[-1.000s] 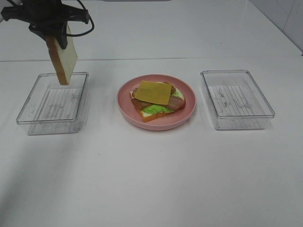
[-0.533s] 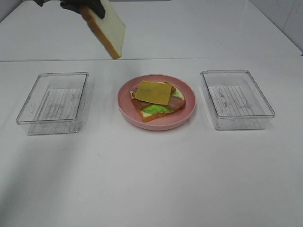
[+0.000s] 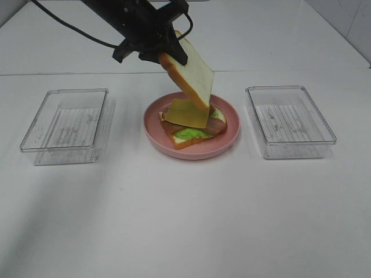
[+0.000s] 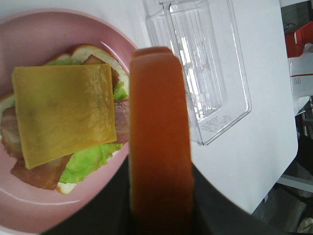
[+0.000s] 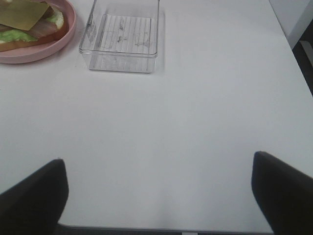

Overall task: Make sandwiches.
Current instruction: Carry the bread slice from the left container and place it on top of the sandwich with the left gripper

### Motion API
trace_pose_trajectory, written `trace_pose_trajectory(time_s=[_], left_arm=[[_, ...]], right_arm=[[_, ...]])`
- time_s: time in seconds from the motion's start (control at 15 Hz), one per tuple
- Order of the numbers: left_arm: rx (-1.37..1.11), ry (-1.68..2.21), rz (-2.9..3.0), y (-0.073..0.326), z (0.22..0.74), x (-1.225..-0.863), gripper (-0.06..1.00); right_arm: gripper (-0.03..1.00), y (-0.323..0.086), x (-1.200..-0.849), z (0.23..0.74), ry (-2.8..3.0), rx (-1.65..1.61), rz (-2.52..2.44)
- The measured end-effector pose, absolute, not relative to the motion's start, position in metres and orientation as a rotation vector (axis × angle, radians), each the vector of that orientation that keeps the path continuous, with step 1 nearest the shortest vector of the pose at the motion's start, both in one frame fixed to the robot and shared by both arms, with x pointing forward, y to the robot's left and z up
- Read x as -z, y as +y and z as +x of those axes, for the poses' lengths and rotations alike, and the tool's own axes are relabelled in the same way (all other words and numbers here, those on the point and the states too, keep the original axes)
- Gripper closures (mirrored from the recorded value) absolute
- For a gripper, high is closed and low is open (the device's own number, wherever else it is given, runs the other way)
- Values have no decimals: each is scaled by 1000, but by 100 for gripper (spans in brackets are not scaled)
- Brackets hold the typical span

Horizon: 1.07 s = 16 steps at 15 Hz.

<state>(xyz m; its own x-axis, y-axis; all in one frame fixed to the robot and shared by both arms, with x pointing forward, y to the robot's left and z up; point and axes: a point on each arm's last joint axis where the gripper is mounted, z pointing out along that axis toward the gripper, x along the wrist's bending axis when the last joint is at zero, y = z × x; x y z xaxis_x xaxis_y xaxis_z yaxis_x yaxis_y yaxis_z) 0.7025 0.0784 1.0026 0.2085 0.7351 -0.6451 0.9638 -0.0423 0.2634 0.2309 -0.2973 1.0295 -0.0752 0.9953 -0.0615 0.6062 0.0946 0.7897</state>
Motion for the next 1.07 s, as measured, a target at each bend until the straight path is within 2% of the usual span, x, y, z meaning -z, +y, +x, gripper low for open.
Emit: trace_pose_trajectory(time_s=[0.27, 1.07], left_arm=[[494, 1608, 1820, 54, 704, -961, 76], [468, 1755, 1777, 57, 712, -930, 76]], right_arm=[[-2, -297, -1029, 231, 1754, -800, 1578], [-2, -297, -1029, 231, 1754, -800, 1578]])
